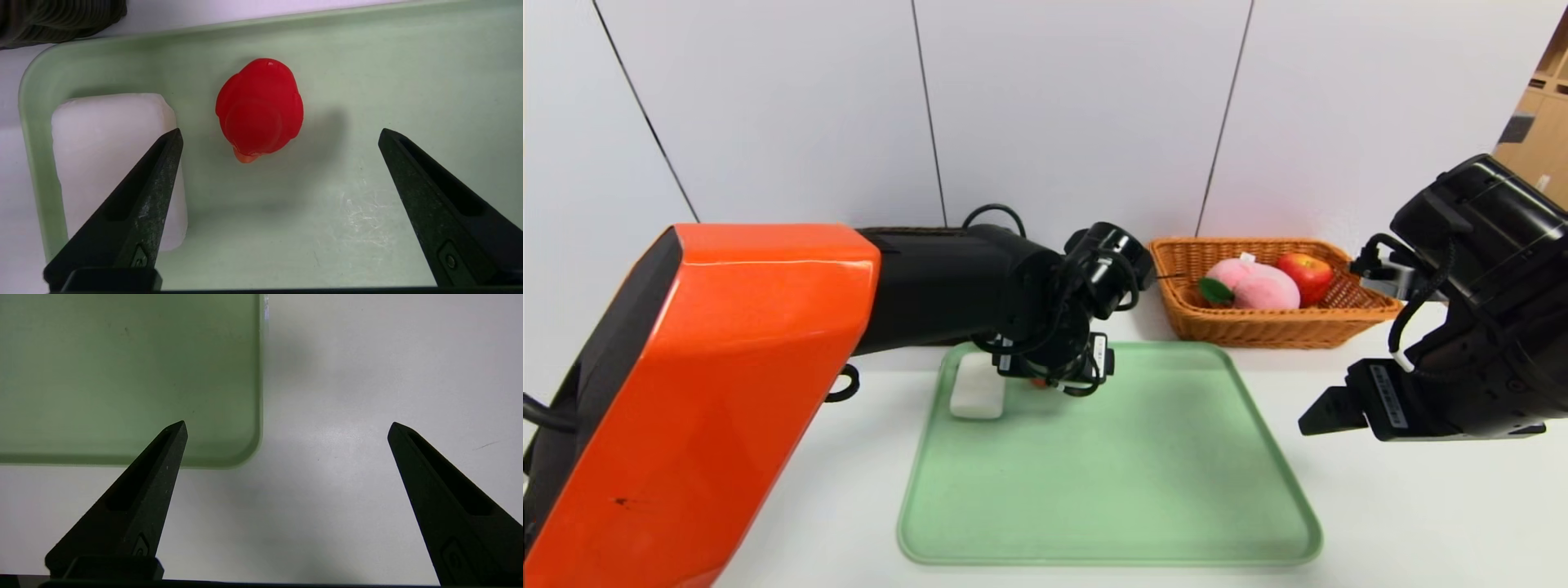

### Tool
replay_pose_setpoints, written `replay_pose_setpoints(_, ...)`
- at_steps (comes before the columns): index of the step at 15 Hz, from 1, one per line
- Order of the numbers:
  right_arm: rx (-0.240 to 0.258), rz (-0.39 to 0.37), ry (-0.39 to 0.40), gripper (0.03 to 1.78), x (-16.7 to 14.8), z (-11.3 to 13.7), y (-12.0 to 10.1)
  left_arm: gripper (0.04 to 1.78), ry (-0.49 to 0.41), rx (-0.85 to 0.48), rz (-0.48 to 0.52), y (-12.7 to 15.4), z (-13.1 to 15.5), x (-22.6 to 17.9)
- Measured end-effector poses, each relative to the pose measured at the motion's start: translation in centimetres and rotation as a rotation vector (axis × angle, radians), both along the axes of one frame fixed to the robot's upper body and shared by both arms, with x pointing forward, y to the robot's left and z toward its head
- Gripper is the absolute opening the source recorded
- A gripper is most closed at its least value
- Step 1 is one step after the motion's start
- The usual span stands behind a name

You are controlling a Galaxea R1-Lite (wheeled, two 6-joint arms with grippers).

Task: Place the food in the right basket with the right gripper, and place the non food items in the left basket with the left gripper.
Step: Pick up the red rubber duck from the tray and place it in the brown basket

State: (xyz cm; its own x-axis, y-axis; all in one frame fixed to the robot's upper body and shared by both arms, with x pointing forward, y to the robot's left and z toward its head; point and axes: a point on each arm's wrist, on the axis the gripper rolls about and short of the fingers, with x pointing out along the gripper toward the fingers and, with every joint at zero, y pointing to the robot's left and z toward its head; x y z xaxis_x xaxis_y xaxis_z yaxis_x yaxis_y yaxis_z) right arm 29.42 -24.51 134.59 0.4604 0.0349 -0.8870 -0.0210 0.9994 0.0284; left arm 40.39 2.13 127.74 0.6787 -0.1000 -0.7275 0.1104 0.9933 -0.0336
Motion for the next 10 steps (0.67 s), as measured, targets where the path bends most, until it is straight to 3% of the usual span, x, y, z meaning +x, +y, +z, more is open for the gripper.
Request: replay_pose_setpoints(10, -0.003, 0.003, 0.007, 1.7, -0.1, -0.2, 0.0, 1.69, -0.007, 0.017, -0.003, -0.1, -1.8, 1.5)
